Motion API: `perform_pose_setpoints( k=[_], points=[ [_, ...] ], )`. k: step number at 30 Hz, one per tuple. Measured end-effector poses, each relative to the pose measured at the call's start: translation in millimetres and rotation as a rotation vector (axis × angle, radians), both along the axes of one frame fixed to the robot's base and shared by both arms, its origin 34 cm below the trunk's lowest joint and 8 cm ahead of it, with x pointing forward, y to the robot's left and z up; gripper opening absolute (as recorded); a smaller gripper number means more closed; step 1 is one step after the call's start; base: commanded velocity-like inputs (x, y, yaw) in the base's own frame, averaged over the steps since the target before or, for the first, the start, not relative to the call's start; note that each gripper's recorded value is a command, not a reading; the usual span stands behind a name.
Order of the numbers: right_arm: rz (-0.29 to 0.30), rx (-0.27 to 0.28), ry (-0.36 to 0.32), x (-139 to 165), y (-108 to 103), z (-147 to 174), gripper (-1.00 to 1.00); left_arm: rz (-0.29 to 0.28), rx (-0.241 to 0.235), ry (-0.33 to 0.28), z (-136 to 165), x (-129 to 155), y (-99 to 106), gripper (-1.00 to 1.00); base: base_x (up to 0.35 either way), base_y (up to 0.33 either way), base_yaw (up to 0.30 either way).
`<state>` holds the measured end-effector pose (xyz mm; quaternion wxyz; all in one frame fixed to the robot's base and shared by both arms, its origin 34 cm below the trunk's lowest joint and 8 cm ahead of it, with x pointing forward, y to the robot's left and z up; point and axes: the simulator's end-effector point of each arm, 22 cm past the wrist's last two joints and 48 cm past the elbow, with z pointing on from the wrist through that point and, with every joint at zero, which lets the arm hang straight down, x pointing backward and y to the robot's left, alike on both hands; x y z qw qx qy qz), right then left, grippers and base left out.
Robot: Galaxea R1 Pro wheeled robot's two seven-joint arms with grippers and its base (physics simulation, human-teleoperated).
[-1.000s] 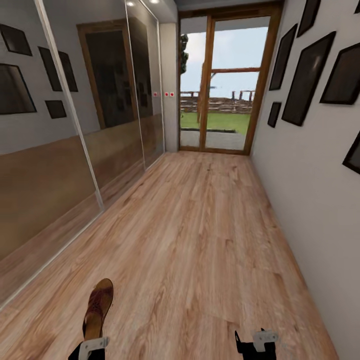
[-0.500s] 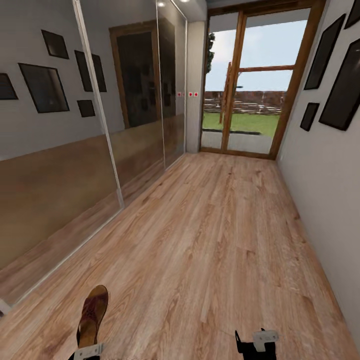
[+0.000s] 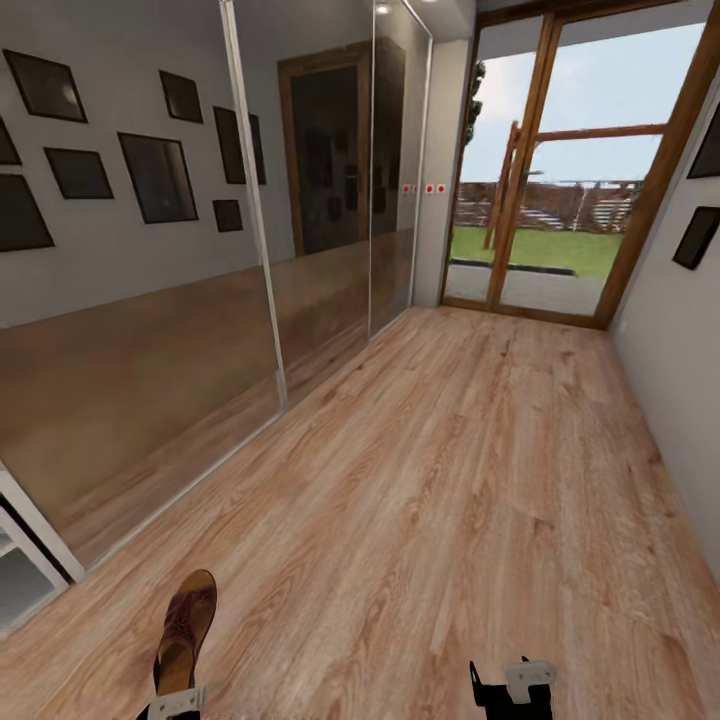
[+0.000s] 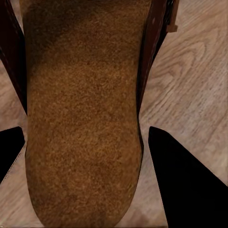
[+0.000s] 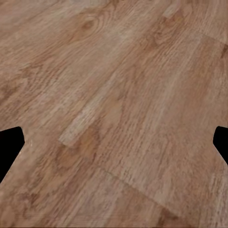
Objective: Pick up the two gym shoes and the two sandals from the corridor floor and place them onto the hallstand (shoe rack) in the corridor, making sure they are on the rack and not on the floor. Arrange them so the two gym shoes are next to each other and the two sandals are next to each other.
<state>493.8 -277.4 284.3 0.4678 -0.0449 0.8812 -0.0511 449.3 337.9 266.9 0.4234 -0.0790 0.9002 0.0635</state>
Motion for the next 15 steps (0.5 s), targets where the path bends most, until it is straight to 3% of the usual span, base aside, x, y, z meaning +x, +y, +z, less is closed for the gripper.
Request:
perform_pose_setpoints(
  k=[9,15],
  points=[
    [0.001,0.000,0.000,0.0,0.1,0.0,1.00,-0.001,-0.001,-0.001,0.1,0.3,-1.0,-1.00,0.013,-0.001,0.279],
    [0.000,0.001,-0.001,0.0,1.0,0.3,1.00,-0.001,-0.001,-0.001,0.3,0.4,-1.1,-1.00,0.263,-0.089,0.279]
  ],
)
